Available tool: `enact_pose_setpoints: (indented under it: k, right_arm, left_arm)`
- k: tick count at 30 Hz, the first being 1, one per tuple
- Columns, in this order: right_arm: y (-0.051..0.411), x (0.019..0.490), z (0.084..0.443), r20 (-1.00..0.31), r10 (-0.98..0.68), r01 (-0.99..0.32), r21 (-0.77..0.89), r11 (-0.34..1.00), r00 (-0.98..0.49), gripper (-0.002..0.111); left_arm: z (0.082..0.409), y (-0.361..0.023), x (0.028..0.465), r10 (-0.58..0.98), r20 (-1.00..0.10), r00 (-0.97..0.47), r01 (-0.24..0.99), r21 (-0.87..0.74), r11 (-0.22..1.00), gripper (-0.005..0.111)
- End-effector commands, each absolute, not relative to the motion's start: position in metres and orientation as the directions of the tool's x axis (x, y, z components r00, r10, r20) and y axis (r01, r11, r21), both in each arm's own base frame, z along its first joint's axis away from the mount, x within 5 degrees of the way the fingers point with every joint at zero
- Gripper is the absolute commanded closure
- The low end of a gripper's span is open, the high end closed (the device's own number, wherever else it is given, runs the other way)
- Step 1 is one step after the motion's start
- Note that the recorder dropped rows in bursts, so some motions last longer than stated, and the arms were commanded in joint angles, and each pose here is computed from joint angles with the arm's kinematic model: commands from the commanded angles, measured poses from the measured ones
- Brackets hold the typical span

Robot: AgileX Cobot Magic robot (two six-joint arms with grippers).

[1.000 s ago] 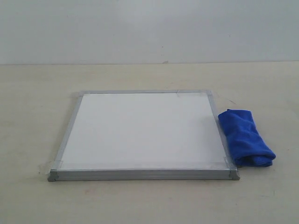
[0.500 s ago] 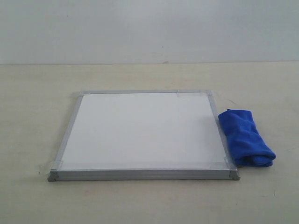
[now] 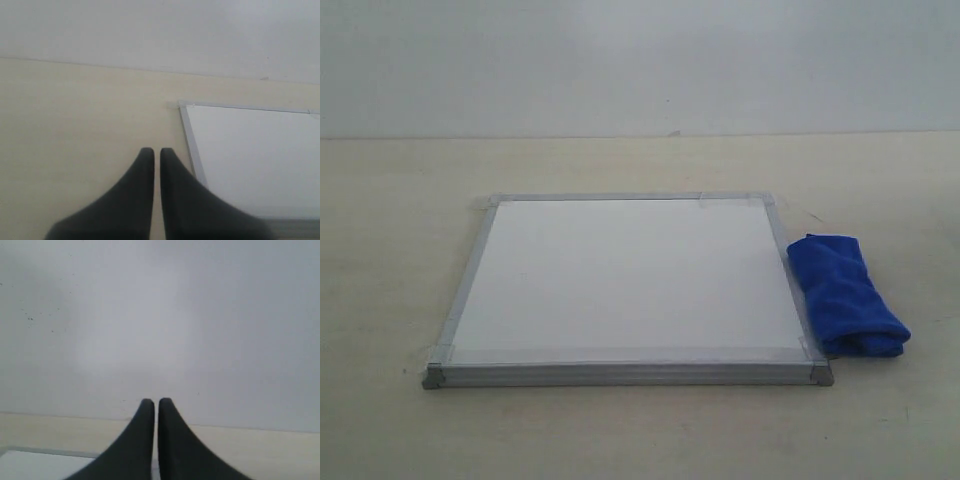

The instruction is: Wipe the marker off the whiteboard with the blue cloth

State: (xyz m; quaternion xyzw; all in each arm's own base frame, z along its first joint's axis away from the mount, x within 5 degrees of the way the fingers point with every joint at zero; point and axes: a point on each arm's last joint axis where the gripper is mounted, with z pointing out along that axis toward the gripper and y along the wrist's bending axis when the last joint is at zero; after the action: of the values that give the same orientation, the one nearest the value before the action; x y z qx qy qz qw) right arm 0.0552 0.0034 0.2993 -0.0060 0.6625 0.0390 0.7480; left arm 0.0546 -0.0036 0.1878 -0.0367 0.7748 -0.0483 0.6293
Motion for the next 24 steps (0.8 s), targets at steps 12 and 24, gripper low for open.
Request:
enact_pose_setpoints:
  k: [12, 24]
  right_arm:
    - [0.000, 0.056, 0.200, -0.994, 0.096, 0.003, 0.096, 0.995, -0.057, 0.108]
    - [0.000, 0.053, 0.182, -0.966, 0.060, 0.011, 0.059, 0.998, -0.253, 0.108]
  left_arm:
    - [0.187, -0.004, 0.055, -0.120, -0.972, -0.202, 0.003, -0.124, 0.992, 0.102]
    - [0.187, -0.004, 0.055, -0.120, -0.972, -0.202, 0.003, -0.124, 0.992, 0.102]
